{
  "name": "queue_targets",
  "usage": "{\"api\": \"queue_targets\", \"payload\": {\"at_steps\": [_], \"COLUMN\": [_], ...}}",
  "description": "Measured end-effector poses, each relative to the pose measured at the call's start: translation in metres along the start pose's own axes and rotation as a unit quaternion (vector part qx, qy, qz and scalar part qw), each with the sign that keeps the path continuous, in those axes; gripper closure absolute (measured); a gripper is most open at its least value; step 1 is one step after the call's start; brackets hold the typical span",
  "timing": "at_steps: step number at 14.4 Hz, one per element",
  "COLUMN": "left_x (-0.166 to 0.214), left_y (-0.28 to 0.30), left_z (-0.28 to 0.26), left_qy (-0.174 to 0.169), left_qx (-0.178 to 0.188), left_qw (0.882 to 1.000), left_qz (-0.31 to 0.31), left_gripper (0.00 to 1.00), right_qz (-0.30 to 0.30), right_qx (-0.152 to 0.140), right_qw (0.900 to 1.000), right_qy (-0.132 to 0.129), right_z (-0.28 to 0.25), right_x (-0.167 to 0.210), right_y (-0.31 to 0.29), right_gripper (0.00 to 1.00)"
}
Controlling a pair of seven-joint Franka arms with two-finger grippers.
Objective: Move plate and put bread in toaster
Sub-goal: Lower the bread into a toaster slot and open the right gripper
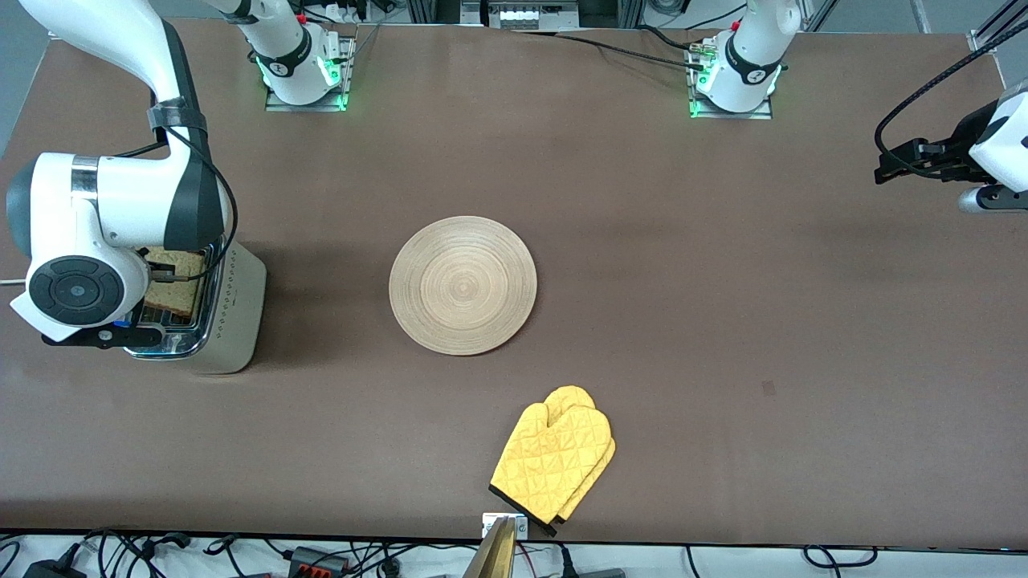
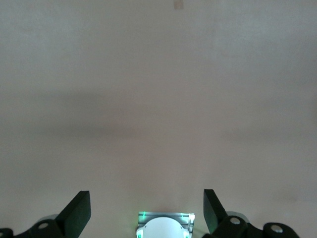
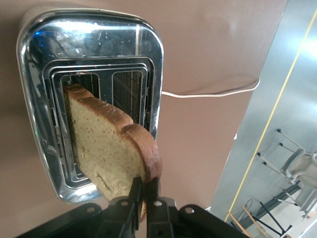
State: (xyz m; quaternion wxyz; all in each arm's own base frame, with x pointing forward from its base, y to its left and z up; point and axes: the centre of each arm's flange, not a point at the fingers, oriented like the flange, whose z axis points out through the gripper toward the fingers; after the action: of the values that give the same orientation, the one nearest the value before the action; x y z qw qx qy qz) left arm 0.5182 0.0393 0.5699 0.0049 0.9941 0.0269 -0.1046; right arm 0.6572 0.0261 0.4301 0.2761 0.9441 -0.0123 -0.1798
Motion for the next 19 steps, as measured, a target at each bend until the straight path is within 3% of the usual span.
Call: {"api": "queue_targets", "payload": {"at_steps": [1,7,10,15,19], "left_x": [0.0,0.0,0.0,-0.001,-0.001], "left_y": [-0.001,0.0,0.002,0.001,0.001], "left_z": [0.0,-0.004,-0.004,-0.004,-0.004], "left_qy": [0.0,0.003,0.004,0.003,0.003], "left_qx": [0.0,0.0,0.0,0.0,0.0], "left_qw": [1.0,1.0,1.0,1.0,1.0], "left_qz": [-0.001,-0.004,-0.004,-0.006,-0.007], "left_gripper": [0.0,0.0,0.0,0.0,0.0], "right_qz": [0.008,0.03,0.036,0.049,0.059], "right_qx": [0.014,0.051,0.088,0.147,0.23], "right_qw": [1.0,0.998,0.995,0.984,0.965], "right_qy": [0.003,0.03,0.043,0.087,0.115], "right_z": [0.0,-0.027,-0.043,-0.084,-0.108], "right_x": [0.001,-0.013,-0.021,-0.035,-0.041], "right_y": [0.002,0.02,0.028,0.051,0.074], "right_gripper": [0.88,0.3,0.01,0.0,0.0]}}
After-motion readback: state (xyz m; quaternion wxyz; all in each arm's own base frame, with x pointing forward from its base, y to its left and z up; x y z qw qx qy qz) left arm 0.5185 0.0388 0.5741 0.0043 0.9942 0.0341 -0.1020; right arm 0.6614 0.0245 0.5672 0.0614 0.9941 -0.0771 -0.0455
